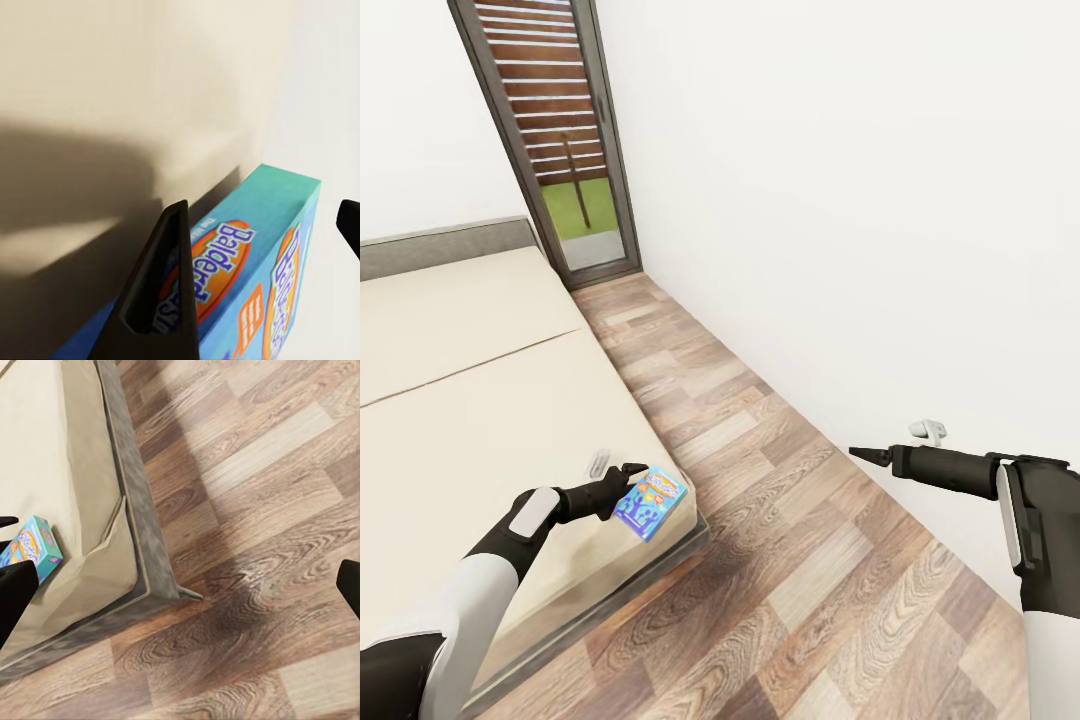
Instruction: Put all the toys in the child's room - the three board games (two on the bed and one on the table), the two jigsaw puzzles on the table, and the tennis ball on the table - inside the toy box on the table in the child's room.
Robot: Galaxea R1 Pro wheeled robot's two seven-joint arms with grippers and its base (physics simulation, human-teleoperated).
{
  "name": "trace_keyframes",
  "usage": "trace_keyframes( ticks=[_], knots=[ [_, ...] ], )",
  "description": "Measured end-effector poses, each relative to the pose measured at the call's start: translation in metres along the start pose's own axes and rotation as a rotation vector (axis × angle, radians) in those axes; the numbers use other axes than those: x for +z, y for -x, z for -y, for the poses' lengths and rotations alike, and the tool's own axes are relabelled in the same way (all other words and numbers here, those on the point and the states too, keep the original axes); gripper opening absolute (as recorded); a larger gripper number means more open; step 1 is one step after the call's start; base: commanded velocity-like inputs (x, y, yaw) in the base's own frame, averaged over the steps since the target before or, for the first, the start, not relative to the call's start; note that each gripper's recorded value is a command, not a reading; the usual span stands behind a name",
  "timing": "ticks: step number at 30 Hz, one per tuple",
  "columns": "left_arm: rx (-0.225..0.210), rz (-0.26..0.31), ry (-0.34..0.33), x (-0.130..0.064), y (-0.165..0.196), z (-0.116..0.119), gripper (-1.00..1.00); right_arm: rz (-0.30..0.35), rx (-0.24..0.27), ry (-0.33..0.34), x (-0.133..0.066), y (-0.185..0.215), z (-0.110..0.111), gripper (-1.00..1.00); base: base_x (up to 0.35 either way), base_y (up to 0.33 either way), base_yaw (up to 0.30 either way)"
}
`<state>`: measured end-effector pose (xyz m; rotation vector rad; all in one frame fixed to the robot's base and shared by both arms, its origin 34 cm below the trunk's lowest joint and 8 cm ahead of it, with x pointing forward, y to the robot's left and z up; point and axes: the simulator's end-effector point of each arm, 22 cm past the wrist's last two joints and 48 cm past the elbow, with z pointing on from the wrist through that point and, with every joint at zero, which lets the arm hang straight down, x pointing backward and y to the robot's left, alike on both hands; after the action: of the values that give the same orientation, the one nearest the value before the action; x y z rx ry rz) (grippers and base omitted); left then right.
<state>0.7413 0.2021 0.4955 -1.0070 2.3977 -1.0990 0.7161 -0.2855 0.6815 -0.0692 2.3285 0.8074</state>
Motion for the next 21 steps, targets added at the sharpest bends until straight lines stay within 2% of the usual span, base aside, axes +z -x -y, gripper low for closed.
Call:
trace_keyframes(
  ticks=[13,21],
  knots=[
    [0.000,0.002,0.000,-0.0004,0.0009,-0.0001,1.00,-0.001,0.000,0.000,0.0001,-0.0003,0.0000,1.00,0.000,0.000,-0.011],
    [0.000,0.003,0.000,-0.0006,0.0013,-0.0002,1.00,-0.001,0.000,0.000,0.0001,-0.0005,0.0000,1.00,0.000,0.000,-0.143]
  ],
)
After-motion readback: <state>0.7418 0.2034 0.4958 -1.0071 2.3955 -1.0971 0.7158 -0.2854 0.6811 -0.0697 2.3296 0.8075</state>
